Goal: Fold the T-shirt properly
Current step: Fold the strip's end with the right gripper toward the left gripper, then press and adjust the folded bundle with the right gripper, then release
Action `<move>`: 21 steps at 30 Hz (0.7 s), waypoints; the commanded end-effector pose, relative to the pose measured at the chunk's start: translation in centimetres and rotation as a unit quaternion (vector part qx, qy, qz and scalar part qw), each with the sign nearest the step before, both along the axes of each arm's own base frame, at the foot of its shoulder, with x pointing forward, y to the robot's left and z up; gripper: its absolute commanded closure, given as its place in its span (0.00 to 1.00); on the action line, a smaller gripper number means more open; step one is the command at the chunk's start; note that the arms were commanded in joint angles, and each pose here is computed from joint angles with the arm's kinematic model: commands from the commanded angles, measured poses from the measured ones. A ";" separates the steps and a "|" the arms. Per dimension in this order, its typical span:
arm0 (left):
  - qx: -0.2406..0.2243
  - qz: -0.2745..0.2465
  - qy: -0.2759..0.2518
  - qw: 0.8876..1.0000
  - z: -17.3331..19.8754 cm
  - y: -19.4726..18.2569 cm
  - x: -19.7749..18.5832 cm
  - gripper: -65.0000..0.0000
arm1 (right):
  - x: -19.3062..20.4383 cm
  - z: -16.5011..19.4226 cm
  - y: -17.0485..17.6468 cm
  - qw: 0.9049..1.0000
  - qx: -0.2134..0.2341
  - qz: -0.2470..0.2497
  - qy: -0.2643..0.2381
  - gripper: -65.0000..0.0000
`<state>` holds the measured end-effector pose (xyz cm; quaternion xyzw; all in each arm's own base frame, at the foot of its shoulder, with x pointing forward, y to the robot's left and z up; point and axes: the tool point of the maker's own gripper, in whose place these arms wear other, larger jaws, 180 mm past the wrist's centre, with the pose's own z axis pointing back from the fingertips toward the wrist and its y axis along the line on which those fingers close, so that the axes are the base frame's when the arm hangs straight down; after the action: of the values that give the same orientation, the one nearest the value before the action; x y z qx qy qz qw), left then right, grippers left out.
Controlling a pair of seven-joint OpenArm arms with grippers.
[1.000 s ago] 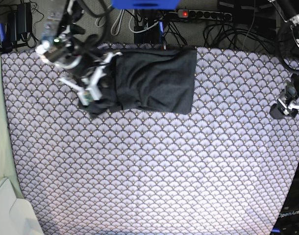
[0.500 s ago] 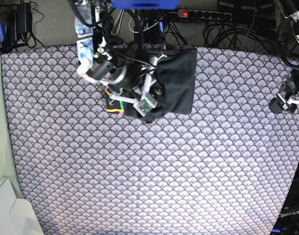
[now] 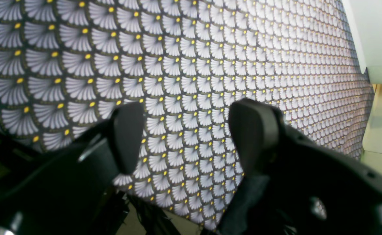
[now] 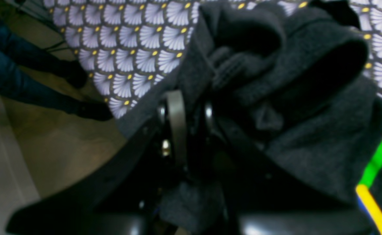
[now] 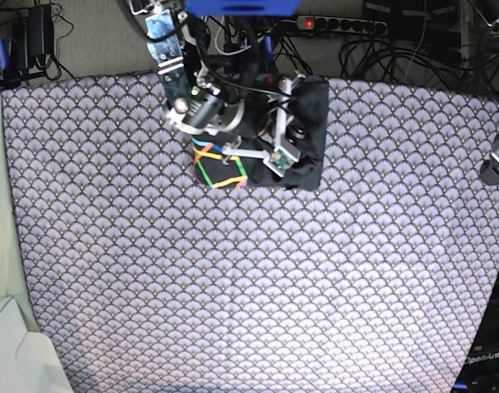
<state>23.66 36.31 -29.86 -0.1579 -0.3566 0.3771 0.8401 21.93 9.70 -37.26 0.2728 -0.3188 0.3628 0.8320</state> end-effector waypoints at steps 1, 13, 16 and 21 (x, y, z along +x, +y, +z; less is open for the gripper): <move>-0.018 0.008 -0.012 1.000 1.1 0.0 0.3 0.34 | 0.5 1.1 0.9 1.000 0.025 0.003 -0.010 1.00; -0.020 0.008 -0.010 1.000 0.9 -0.1 0.1 0.34 | 0.0 0.3 1.2 1.000 0.019 0.012 0.002 0.74; -0.019 0.008 -0.010 1.000 0.9 0.0 0.1 0.34 | -0.4 2.3 2.4 0.999 0.033 0.030 -0.025 0.61; -0.019 0.008 -0.010 1.000 0.9 0.0 0.1 0.34 | -1.3 7.1 3.9 0.993 0.067 0.051 -0.087 0.57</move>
<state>23.30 36.29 -30.16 -0.1560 -0.3514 0.3781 0.8421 20.13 13.21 -31.46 0.3036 -0.3789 0.4091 0.7726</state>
